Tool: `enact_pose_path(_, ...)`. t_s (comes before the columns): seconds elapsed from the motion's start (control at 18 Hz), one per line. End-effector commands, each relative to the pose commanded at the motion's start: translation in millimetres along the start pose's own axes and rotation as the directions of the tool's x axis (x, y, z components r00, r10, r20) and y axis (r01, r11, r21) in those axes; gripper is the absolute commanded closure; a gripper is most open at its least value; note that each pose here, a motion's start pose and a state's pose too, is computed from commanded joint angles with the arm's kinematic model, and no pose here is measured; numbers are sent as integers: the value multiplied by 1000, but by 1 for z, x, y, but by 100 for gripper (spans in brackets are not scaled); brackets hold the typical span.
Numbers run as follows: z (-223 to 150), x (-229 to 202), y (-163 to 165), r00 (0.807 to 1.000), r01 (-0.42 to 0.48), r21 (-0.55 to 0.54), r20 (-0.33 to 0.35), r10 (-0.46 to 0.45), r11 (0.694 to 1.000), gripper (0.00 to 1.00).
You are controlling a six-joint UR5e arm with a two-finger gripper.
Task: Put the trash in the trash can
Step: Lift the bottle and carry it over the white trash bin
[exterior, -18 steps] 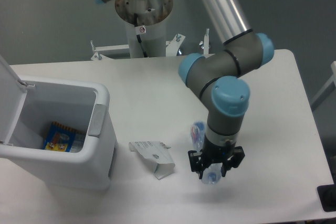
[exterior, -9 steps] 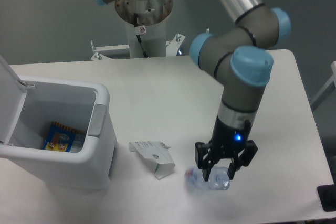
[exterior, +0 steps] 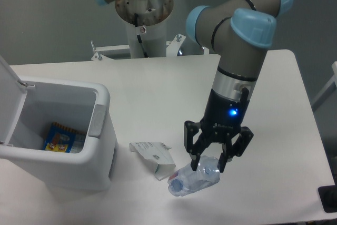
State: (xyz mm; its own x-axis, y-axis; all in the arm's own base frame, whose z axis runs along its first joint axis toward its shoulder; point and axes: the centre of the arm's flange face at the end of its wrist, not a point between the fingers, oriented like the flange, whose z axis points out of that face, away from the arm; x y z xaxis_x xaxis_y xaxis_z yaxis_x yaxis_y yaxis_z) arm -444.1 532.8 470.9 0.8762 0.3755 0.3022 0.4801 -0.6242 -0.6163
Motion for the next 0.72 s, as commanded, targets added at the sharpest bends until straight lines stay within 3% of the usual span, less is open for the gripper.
enact_pose_path(0.72,-111,84,-50,985,26,207,-172,10,978,48)
